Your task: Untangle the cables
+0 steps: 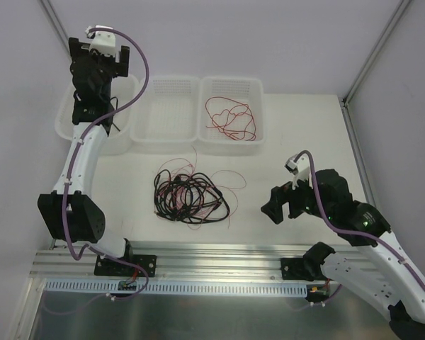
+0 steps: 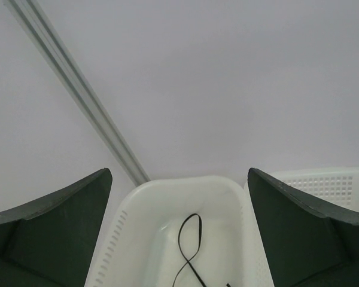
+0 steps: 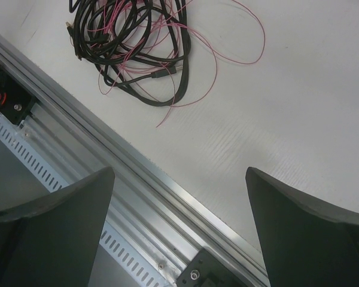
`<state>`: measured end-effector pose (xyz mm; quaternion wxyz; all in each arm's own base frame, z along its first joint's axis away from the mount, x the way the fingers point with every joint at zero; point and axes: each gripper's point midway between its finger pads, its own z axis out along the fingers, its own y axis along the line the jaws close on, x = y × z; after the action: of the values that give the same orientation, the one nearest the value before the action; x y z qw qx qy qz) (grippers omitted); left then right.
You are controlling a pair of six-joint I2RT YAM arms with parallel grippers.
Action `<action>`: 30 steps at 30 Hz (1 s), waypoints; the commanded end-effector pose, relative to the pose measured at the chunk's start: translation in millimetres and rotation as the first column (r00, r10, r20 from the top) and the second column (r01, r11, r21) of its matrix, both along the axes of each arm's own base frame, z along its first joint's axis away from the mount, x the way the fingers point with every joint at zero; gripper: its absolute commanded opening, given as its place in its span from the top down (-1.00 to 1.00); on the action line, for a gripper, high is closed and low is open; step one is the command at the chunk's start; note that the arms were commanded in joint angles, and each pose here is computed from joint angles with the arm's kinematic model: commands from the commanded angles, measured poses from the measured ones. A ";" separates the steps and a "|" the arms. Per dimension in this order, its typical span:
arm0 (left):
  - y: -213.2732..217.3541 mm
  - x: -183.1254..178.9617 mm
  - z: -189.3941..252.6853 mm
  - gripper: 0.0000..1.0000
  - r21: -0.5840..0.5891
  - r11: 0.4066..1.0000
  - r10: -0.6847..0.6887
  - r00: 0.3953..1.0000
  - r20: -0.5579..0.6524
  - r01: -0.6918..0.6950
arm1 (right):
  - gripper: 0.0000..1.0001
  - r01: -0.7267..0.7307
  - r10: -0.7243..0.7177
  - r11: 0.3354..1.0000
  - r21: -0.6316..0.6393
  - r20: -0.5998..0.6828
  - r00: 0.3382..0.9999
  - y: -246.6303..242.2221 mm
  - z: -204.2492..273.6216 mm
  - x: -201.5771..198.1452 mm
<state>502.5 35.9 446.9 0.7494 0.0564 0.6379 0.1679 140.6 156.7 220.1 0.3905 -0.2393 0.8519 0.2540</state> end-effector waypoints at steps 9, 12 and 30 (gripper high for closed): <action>24.8 -21.1 31.8 -0.98 -0.099 0.993 0.082 0.987 0.137 -0.069 | -0.95 -0.020 0.020 0.997 0.076 0.008 1.000 7.8 27.0 -5.8; 26.9 -27.4 46.6 -0.98 -0.158 0.985 0.099 0.980 0.172 -0.072 | -0.95 -0.019 0.018 0.997 0.079 0.016 1.000 7.3 29.9 -5.6; 89.1 -112.4 40.7 -0.98 -0.073 0.954 0.301 0.932 0.199 -0.292 | -0.96 -0.030 0.030 0.997 0.070 0.001 1.000 15.8 24.1 1.2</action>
<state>407.7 124.0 461.4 0.7603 -0.0626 0.5919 0.2601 136.5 163.8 231.1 0.3804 -0.2344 0.8509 0.2762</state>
